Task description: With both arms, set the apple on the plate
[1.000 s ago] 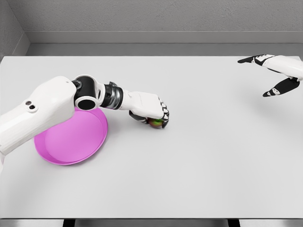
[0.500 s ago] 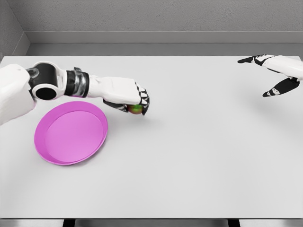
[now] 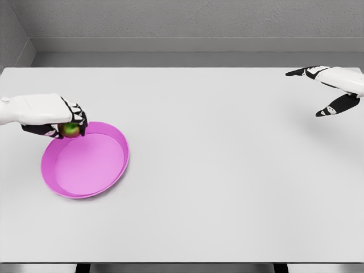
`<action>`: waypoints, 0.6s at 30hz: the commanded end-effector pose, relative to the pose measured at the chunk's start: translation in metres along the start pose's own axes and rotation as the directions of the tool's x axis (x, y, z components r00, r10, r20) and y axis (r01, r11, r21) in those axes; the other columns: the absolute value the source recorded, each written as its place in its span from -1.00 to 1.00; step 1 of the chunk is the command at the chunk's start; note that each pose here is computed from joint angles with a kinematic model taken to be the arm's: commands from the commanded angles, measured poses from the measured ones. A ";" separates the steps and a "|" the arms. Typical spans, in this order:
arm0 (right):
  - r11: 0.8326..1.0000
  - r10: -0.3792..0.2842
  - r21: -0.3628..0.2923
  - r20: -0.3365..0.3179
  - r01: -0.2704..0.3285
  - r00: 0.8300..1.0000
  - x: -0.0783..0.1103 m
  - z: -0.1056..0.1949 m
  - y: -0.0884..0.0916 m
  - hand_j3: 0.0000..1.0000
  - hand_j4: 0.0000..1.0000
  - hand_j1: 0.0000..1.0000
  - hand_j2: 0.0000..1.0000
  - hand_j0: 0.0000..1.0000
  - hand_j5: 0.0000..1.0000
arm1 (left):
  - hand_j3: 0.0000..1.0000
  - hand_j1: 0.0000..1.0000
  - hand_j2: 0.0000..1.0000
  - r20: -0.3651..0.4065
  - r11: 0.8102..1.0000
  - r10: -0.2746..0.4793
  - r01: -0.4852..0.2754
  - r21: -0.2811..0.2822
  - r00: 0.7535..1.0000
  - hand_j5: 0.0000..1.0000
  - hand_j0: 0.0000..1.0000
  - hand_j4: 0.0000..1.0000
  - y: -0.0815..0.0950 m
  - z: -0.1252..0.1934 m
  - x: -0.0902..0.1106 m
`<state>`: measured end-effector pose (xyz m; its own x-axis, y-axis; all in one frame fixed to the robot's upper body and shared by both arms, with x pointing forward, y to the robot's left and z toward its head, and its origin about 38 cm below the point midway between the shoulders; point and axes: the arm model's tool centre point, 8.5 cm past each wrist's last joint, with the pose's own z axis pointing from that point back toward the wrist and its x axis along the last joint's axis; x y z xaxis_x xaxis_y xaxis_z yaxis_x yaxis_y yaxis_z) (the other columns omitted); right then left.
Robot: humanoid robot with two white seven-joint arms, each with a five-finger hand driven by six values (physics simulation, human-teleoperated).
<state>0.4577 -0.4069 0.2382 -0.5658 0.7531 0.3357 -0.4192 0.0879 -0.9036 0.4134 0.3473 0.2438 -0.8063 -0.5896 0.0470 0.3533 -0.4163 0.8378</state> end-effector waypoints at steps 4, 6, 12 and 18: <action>1.000 -0.008 -0.002 0.000 0.008 1.000 0.000 0.001 0.001 1.00 1.00 1.00 1.00 1.00 1.00 | 0.96 0.96 0.96 0.005 1.000 0.015 -0.015 0.001 1.000 0.96 0.96 0.96 -0.003 -0.002 0.001; 1.000 -0.009 0.000 -0.001 0.009 1.000 -0.001 0.001 0.002 1.00 1.00 1.00 1.00 1.00 1.00 | 1.00 1.00 1.00 0.003 1.000 0.018 -0.018 0.003 1.000 1.00 1.00 1.00 -0.003 -0.001 0.000; 1.000 -0.008 -0.001 0.002 0.008 1.000 0.000 0.000 0.002 1.00 1.00 1.00 1.00 1.00 1.00 | 1.00 1.00 1.00 -0.045 0.997 0.069 -0.068 0.024 0.997 1.00 1.00 1.00 -0.005 -0.008 -0.023; 1.000 0.008 -0.009 -0.029 -0.008 1.000 -0.006 0.015 -0.007 1.00 1.00 1.00 1.00 1.00 1.00 | 1.00 1.00 1.00 -0.205 0.937 0.313 -0.267 0.225 0.927 1.00 1.00 1.00 0.002 -0.021 -0.104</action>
<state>0.4545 -0.4148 0.2412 -0.5566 0.7642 0.3258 -0.4162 0.0830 -0.9055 0.4930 0.3839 0.2403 -0.6093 -0.7797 0.1444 0.4134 -0.1569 0.8969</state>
